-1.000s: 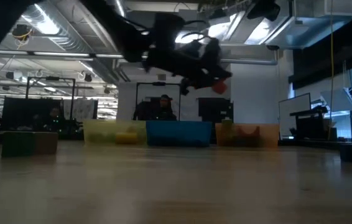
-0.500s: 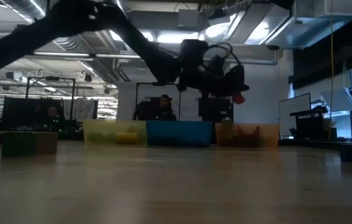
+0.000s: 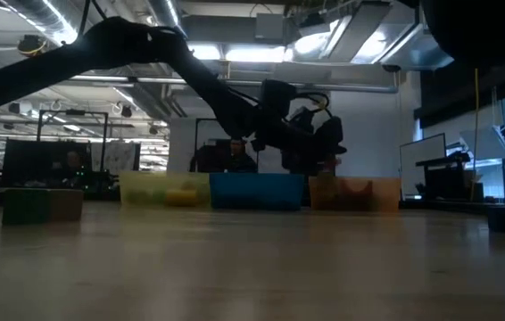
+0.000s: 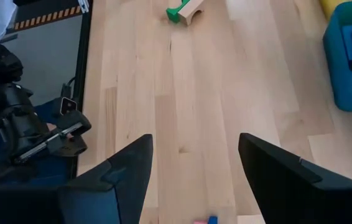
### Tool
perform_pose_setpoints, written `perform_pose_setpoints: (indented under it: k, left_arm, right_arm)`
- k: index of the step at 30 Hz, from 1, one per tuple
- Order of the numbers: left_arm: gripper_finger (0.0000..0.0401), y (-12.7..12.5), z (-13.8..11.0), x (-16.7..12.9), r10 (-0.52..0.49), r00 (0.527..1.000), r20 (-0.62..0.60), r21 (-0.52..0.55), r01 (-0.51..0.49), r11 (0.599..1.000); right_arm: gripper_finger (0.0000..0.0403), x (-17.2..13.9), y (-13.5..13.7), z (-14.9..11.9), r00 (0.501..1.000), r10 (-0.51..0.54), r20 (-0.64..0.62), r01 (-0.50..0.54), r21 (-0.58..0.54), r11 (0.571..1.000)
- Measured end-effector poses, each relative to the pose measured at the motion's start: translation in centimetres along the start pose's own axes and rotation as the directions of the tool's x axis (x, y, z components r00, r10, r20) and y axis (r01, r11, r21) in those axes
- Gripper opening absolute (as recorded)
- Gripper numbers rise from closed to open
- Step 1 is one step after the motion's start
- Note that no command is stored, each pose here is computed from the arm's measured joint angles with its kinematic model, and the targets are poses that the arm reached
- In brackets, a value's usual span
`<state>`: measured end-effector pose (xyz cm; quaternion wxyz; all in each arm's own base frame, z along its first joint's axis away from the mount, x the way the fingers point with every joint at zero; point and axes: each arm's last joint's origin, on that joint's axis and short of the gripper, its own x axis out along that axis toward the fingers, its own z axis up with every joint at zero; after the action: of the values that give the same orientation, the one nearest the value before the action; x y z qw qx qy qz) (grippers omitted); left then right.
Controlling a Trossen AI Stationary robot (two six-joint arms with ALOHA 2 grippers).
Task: Sort blocks by size
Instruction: Put the yellow rectangle block into the blue bin
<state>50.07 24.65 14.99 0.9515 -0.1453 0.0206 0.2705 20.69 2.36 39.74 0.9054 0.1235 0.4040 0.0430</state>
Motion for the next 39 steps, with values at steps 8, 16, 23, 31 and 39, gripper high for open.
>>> perform_pose_setpoints:
  k: [8,16,23,31,39]
  left_arm:
    - [0.0219,-0.1,0.0,0.0,0.002,1.000,0.002,-0.033,-0.002,0.999]
    - [0.0217,-1.7,3.5,-1.0,-0.121,0.992,0.033,-0.087,0.123,0.989]
    - [0.0207,-2.5,7.1,-3.1,-0.129,0.983,-0.130,0.044,0.136,0.990]
    - [0.0205,-4.6,7.5,-6.0,-0.173,0.909,-0.380,0.156,0.247,0.956]
    - [0.0205,-4.5,7.4,-9.6,-0.171,0.901,-0.399,0.178,0.259,0.949]
  right_arm:
    - [0.0241,0.0,-0.1,-0.2,1.000,-0.005,-0.020,0.005,0.002,1.000]
    - [0.0241,1.0,-1.1,-2.5,0.963,-0.177,-0.206,0.179,-0.008,0.984]
    - [0.0241,3.6,-2.2,-5.4,0.899,-0.222,-0.377,0.230,-0.026,0.973]
    - [0.0241,6.8,-3.7,-9.4,0.800,-0.257,-0.542,0.251,-0.087,0.964]
    - [0.0241,9.6,-5.0,-13.1,0.741,-0.251,-0.623,0.238,-0.105,0.966]
